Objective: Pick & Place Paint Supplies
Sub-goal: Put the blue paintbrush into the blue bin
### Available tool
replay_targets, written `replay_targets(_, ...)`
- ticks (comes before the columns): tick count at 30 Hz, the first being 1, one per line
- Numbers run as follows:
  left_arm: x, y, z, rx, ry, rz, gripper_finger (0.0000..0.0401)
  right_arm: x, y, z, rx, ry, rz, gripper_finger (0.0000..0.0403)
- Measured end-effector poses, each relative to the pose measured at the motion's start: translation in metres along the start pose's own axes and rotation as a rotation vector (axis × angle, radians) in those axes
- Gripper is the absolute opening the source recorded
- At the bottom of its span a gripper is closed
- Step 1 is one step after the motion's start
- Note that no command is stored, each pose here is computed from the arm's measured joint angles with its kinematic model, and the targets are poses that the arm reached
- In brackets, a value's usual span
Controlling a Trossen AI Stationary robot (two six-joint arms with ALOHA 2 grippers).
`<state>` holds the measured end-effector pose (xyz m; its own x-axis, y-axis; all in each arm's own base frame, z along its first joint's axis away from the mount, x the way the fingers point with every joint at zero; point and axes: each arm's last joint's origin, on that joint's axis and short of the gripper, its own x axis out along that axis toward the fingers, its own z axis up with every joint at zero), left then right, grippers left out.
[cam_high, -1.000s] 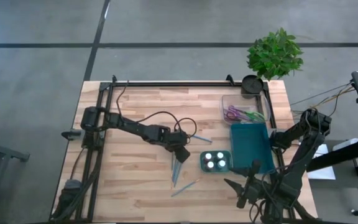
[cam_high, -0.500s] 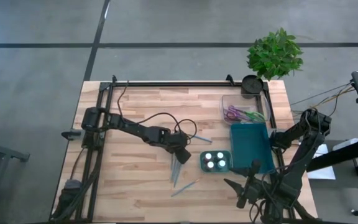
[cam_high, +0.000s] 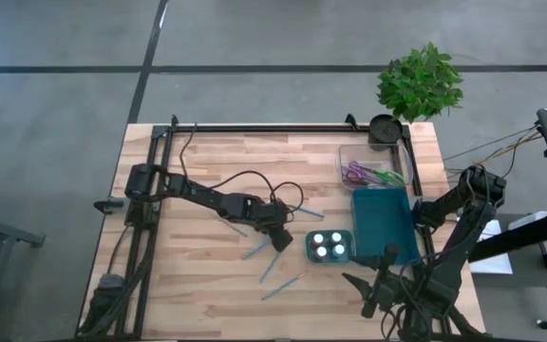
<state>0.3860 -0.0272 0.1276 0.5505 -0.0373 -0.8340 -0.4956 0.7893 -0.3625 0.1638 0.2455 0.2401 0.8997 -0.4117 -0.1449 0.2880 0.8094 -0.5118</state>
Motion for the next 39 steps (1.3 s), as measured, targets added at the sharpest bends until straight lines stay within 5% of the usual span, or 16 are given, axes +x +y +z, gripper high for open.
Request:
replay_targets(16,-0.082,-0.037,0.017,0.126,-0.2,-0.18,0.0,0.0,0.001,0.001,0.045,-0.003,0.002,0.0217)
replay_targets(28,-0.167,-0.097,0.015,0.451,-0.744,-0.406,0.0,0.0,-0.001,0.003,0.176,-0.055,-0.062,0.0217)
replay_targets(39,-0.149,-0.116,0.011,0.649,-0.884,-0.449,0.0,0.013,-0.001,0.013,0.292,-0.032,-0.066,0.0217)
